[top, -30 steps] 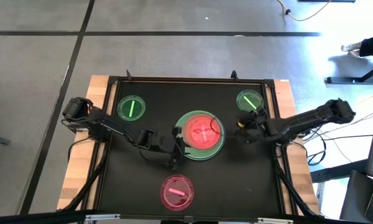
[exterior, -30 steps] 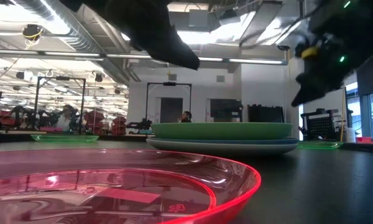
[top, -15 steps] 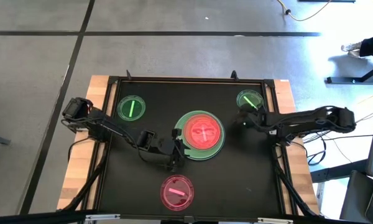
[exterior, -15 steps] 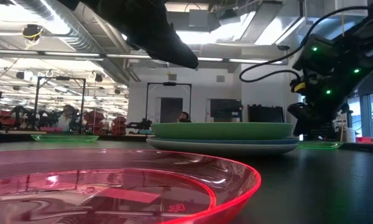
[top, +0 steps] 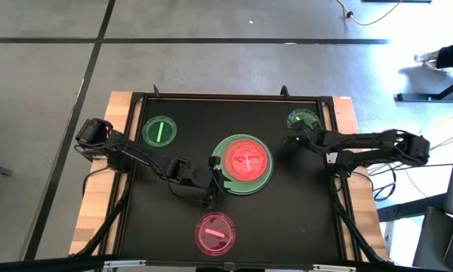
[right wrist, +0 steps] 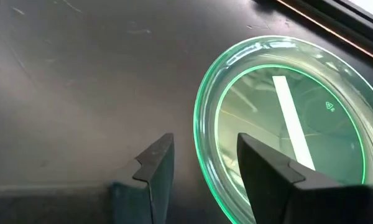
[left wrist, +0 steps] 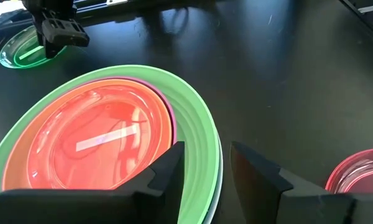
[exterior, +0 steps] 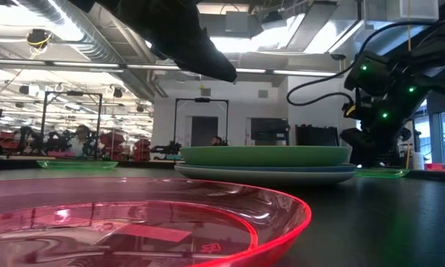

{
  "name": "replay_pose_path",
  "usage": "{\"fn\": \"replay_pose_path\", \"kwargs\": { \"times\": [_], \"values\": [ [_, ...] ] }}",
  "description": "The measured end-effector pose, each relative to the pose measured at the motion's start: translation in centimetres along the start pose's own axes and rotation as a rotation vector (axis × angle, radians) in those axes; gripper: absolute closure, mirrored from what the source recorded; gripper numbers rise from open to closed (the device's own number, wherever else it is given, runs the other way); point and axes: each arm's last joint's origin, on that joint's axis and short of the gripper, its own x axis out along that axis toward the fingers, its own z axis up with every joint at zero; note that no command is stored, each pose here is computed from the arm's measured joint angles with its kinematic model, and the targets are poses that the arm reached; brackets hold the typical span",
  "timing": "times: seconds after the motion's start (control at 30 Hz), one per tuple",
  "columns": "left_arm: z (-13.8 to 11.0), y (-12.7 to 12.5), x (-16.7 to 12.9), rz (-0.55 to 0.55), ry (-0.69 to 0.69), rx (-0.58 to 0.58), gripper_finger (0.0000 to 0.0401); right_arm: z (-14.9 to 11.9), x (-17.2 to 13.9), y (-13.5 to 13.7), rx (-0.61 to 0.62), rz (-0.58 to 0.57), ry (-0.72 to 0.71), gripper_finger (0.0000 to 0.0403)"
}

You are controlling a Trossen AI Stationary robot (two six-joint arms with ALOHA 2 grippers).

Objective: Stack plastic plates
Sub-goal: Stack the small green plate on the small red plate

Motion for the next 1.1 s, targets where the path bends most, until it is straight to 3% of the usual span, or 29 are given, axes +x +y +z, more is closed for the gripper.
{"fn": "replay_pose_path", "kwargs": {
  "times": [0.27, 0.67, 0.9, 1.1],
  "values": [
    [0.0, 0.0, 0.0, 0.0, 0.0, 0.0, 0.0278, -0.5, 1.3, 0.5, -0.042, -0.046, 0.036, 0.025],
    [0.0, 0.0, 0.0, 0.0, 0.0, 0.0, 0.0278, -0.8, 2.1, 0.8, -0.101, -0.087, 0.041, 0.0394],
    [0.0, 0.0, 0.0, 0.0, 0.0, 0.0, 0.0278, -0.2, 1.6, 1.3, -0.158, -0.016, 0.009, 0.0393],
    [0.0, 0.0, 0.0, 0.001, 0.0, 0.0, 0.0278, 1.3, -1.5, 4.0, -0.24, 0.115, -0.132, 0.0399]
  ]
}}
